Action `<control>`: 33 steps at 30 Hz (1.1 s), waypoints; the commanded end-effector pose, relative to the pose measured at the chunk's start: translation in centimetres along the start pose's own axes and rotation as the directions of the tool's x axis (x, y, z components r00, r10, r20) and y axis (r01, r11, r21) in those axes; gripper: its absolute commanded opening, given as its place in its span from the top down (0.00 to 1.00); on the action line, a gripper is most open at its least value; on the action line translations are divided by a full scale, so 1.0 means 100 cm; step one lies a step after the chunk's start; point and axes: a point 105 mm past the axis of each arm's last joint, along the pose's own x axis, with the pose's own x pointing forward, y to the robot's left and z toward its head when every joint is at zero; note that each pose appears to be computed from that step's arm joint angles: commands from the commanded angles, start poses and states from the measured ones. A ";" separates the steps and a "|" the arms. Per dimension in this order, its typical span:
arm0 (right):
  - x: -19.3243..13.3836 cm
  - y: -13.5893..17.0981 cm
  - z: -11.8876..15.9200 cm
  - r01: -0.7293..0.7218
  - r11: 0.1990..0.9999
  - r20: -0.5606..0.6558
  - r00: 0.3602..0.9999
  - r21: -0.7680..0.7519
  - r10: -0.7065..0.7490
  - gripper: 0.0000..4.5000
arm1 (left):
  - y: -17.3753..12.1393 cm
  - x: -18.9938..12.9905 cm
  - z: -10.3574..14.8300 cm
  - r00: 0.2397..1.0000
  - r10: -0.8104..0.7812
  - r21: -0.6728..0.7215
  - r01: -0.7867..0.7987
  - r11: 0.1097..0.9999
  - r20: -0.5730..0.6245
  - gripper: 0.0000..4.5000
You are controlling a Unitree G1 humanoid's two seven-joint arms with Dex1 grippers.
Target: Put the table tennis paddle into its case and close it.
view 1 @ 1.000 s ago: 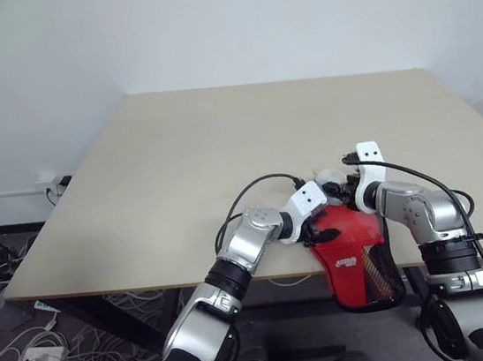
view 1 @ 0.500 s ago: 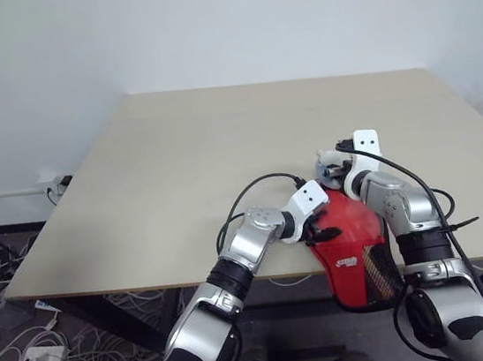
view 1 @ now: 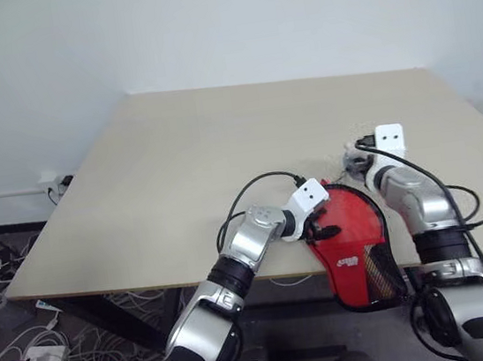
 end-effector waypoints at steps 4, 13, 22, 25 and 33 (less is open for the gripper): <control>-0.044 -0.035 0.023 0.001 0.998 0.045 0.999 -0.058 0.001 0.91 | 0.002 0.003 -0.013 0.999 0.003 -0.032 -0.005 0.999 -0.052 0.32; -0.104 -0.068 -0.006 -0.103 0.994 -0.122 0.988 -0.046 0.097 0.91 | 0.004 0.008 -0.007 0.999 -0.006 -0.026 0.005 1.000 -0.036 0.32; -0.150 -0.069 -0.052 -0.253 0.966 -0.287 0.931 -0.062 0.225 0.91 | 0.000 0.013 -0.008 0.999 -0.025 -0.032 0.024 0.999 -0.036 0.32; -0.165 -0.068 -0.063 -0.305 0.950 -0.315 0.910 -0.066 0.270 0.91 | 0.000 0.014 -0.007 0.999 -0.028 -0.033 0.027 0.999 -0.034 0.32; -0.192 -0.070 -0.083 -0.392 0.918 -0.344 0.872 -0.066 0.348 0.91 | 0.001 0.015 -0.008 0.999 -0.030 -0.033 0.028 0.999 -0.036 0.32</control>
